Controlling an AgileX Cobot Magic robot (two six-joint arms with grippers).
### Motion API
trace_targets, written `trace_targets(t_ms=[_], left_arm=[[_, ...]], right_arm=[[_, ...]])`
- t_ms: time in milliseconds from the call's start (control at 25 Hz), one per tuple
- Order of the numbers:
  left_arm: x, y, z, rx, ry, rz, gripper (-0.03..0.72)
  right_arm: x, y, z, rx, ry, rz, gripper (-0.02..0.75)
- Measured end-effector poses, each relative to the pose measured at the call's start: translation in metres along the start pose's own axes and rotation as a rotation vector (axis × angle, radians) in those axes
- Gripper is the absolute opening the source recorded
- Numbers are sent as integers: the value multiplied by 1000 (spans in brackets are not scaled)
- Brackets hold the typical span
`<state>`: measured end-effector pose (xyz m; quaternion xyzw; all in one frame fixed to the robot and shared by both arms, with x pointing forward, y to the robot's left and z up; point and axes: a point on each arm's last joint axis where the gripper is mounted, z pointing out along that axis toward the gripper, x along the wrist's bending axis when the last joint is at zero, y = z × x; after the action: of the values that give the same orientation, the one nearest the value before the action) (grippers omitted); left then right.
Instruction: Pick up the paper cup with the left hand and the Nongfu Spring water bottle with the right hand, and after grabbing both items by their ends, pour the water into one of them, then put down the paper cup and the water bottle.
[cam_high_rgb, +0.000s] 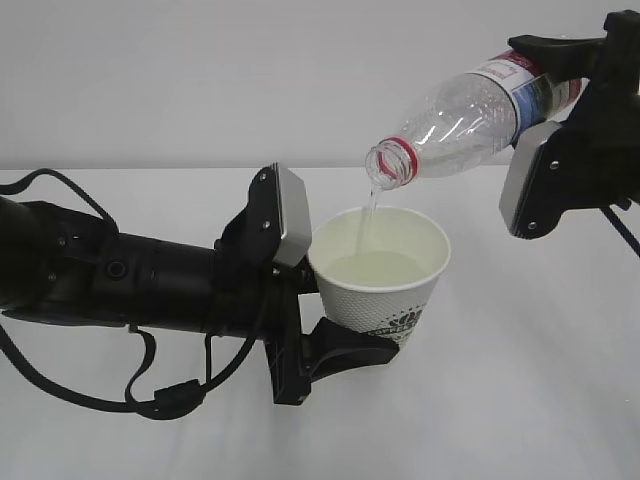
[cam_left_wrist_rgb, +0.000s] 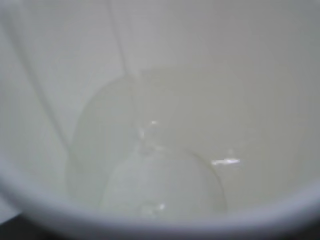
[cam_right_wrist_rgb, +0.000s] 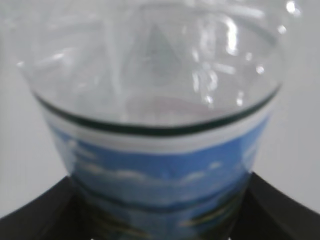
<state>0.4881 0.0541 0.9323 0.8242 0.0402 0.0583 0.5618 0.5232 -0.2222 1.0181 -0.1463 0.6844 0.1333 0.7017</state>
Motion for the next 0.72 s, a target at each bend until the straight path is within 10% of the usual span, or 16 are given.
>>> trace_targets(t_ms=[720], left_arm=[[0, 0, 0, 0, 0, 2, 516]], right_arm=[[0, 0, 0, 0, 0, 121, 514]])
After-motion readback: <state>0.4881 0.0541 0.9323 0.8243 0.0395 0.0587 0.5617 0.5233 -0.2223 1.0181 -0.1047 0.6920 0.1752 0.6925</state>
